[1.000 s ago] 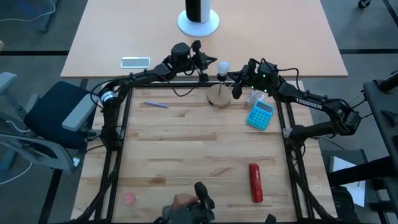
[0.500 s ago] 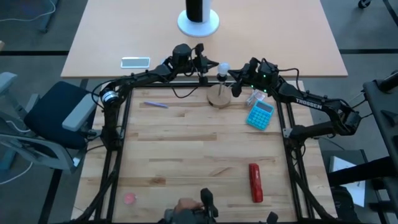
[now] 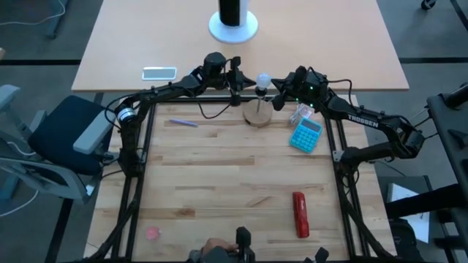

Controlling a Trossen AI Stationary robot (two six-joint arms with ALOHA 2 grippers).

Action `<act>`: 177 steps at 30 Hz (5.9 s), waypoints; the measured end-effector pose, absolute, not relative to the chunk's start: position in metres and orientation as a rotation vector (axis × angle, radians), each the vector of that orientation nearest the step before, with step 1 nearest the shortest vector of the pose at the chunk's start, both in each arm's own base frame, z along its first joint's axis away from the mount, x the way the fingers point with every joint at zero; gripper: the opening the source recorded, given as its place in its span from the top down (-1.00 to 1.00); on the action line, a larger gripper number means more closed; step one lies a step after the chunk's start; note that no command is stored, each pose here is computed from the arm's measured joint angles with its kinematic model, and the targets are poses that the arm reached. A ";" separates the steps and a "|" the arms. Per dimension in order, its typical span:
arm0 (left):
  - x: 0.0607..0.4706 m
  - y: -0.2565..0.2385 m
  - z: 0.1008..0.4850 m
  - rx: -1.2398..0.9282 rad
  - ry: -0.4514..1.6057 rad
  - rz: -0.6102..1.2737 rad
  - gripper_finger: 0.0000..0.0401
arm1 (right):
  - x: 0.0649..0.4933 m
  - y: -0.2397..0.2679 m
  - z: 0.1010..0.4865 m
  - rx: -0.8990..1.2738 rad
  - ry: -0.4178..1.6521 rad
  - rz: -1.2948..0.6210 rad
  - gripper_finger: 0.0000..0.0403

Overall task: Screw lightbulb
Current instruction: Remove the lightbulb from the lamp

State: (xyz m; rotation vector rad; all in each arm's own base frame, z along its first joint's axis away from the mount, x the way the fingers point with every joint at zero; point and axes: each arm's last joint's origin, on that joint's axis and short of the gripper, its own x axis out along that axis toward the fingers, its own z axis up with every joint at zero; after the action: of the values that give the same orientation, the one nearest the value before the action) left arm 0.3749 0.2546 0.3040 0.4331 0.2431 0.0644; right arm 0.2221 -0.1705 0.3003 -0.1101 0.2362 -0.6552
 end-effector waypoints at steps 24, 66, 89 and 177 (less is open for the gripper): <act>0.370 0.259 0.317 0.532 0.263 0.254 1.00 | 0.219 -0.158 0.306 -0.108 0.240 -0.531 1.00; 0.372 0.262 0.317 0.571 0.243 0.288 1.00 | 0.215 -0.157 0.308 -0.126 0.245 -0.485 1.00; 0.375 0.253 0.312 0.510 0.247 0.151 1.00 | 0.218 -0.165 0.301 -0.141 0.286 -0.619 1.00; 0.385 0.262 0.304 0.691 0.230 0.278 1.00 | 0.224 -0.159 0.306 -0.145 0.209 -0.504 1.00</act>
State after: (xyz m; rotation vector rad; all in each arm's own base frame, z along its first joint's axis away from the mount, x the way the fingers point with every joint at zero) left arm 0.3847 0.2619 0.3042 0.6911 0.2296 0.2778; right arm 0.2240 -0.1591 0.3063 -0.1447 0.2095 -0.5042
